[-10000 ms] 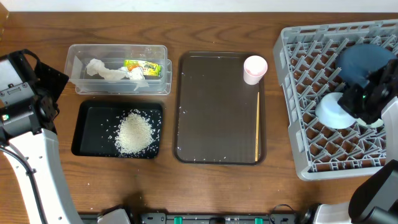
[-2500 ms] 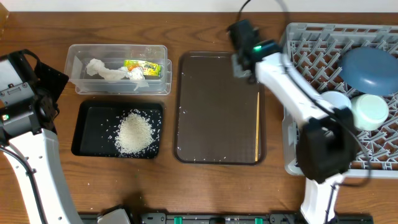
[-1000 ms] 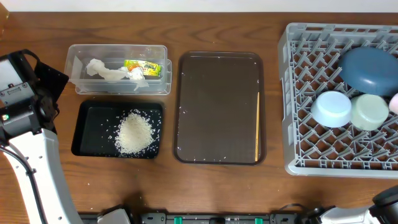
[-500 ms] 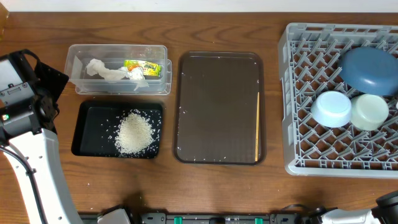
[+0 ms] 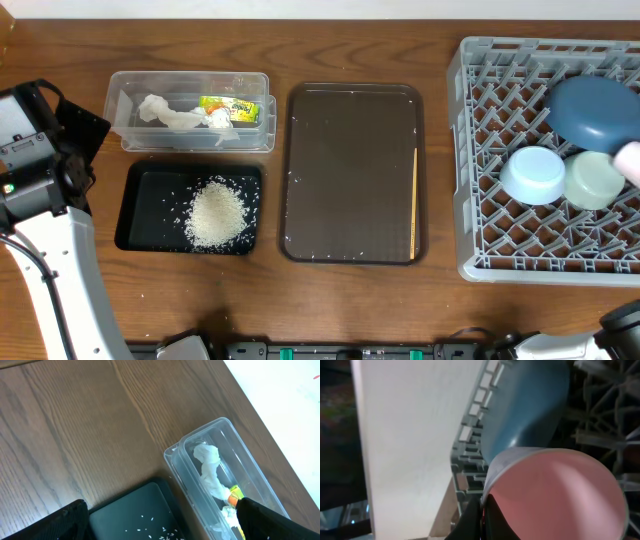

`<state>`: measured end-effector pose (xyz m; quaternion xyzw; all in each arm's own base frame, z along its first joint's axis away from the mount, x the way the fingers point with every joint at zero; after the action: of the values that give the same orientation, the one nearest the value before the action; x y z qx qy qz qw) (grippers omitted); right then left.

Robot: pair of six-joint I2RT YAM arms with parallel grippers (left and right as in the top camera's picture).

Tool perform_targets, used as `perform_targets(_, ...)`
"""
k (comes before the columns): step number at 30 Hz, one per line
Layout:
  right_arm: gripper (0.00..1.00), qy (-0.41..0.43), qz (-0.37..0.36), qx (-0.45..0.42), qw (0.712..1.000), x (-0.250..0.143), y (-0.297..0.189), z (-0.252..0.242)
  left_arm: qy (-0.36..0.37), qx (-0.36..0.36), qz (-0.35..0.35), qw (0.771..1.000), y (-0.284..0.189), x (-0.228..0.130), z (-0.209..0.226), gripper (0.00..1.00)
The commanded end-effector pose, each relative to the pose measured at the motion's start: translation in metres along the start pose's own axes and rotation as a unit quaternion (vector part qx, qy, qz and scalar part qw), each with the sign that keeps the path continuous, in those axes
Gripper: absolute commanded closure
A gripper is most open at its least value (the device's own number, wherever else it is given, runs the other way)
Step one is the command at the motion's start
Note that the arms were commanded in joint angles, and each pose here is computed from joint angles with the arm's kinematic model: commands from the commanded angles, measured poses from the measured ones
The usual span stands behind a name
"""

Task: Sort waste into correct bins and load items into the dishwasher rack
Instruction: 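Lower the pink cup upside down into the rack's right side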

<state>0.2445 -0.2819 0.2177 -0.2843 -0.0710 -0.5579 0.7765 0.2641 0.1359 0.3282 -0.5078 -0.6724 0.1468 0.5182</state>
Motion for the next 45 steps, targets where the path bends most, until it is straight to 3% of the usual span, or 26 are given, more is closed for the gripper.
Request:
perform_targets(1, 0.99, -0.008, 0.017, -0.006, 1.0, -0.007, 0.013, 0.002, -0.004, 0.003, -0.005, 1.0, -0.001, 0.003, 0.0, 0.04)
perform_targets(17, 0.98, 0.019, 0.02, -0.073, 0.997, -0.013, 0.01, -0.013, -0.004, 0.003, -0.005, 1.0, -0.001, 0.003, 0.0, 0.04)
perform_targets(25, 0.98, 0.037, 0.022, -0.187, 0.982, -0.018, 0.004, -0.033, -0.004, 0.003, -0.005, 1.0, -0.001, 0.003, 0.0, 0.04)
perform_targets(45, 0.96, 0.024, 0.006, -0.26, 0.965, -0.013, -0.004, -0.046, -0.004, 0.003, -0.005, 1.0, -0.001, 0.003, 0.0, 0.04)
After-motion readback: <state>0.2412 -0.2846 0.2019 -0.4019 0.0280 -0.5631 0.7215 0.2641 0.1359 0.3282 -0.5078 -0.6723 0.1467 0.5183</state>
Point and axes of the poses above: each gripper's point midway between its finger pads, its own y axis out along the fingers, its own z axis along the line the jaws close on, x = y × z, the point moved 8 cm from there along -y, back along the fingers, and after that the axes turned 12 degrees about -y, right-handed, at the moved point
